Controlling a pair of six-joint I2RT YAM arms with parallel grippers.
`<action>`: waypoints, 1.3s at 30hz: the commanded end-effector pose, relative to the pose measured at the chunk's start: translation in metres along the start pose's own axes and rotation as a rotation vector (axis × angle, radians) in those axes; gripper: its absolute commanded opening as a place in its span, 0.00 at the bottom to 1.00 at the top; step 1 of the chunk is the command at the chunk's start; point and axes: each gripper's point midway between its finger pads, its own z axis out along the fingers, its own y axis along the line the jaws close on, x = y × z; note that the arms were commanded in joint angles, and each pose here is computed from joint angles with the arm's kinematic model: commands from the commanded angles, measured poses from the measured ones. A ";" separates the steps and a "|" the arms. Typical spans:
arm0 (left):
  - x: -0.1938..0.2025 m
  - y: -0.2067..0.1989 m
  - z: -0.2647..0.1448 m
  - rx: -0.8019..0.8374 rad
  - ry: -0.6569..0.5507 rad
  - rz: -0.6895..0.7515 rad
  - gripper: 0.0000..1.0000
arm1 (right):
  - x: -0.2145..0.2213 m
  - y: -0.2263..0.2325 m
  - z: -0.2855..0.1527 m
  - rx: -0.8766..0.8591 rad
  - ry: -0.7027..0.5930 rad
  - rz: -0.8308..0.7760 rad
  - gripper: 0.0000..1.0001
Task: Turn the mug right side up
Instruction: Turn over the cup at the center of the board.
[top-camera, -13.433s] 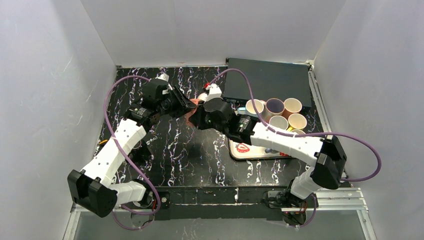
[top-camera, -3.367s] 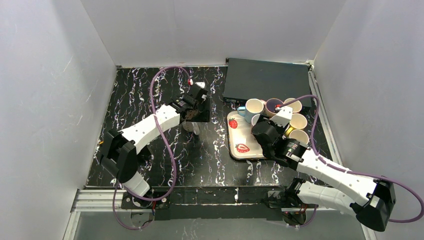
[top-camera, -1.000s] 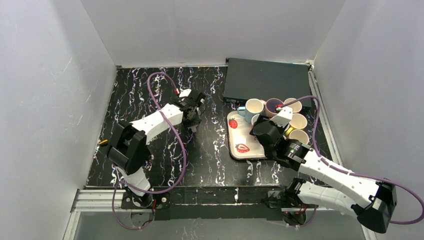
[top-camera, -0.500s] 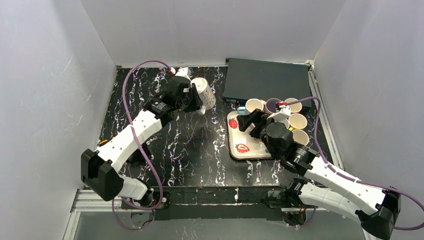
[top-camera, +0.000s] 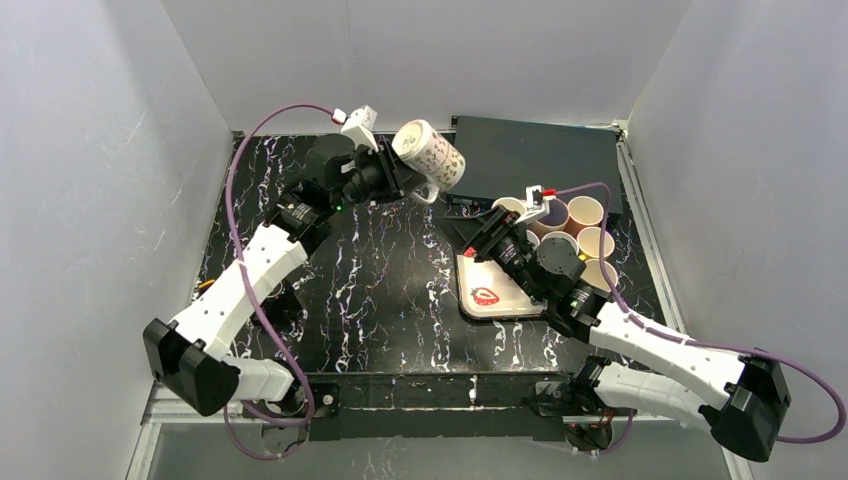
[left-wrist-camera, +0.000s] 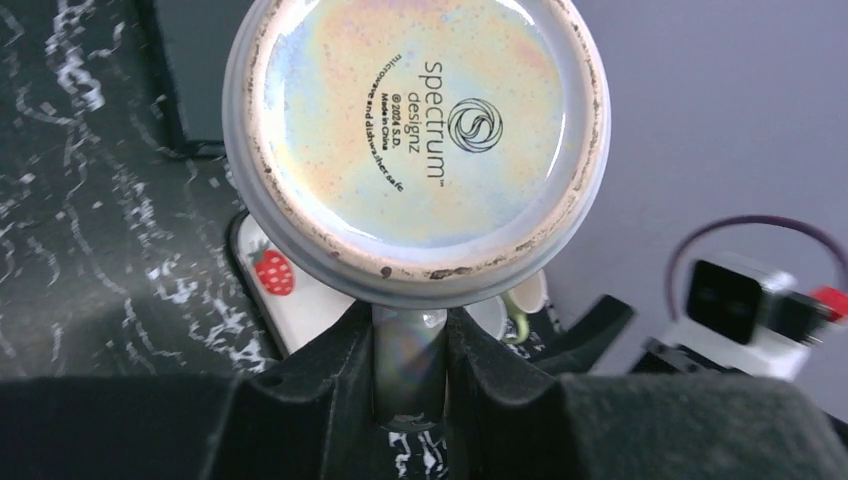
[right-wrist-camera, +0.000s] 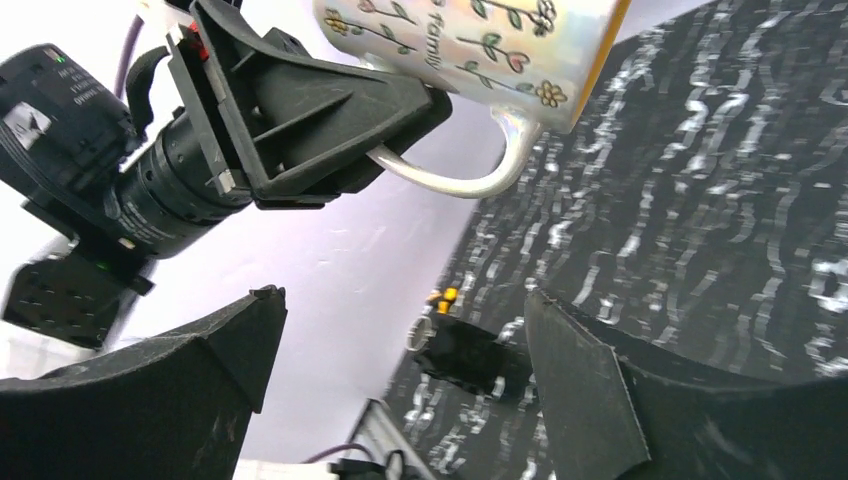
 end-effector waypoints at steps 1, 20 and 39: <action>-0.083 -0.112 -0.082 0.384 -0.267 0.074 0.00 | -0.042 0.070 -0.002 -0.256 -0.126 0.162 0.97; -0.086 -0.187 -0.168 0.732 -0.233 0.066 0.00 | -0.080 0.150 0.008 -0.590 -0.218 0.314 0.80; -0.079 -0.189 -0.181 0.766 -0.238 0.115 0.00 | -0.098 0.170 0.007 -0.647 -0.271 0.311 0.13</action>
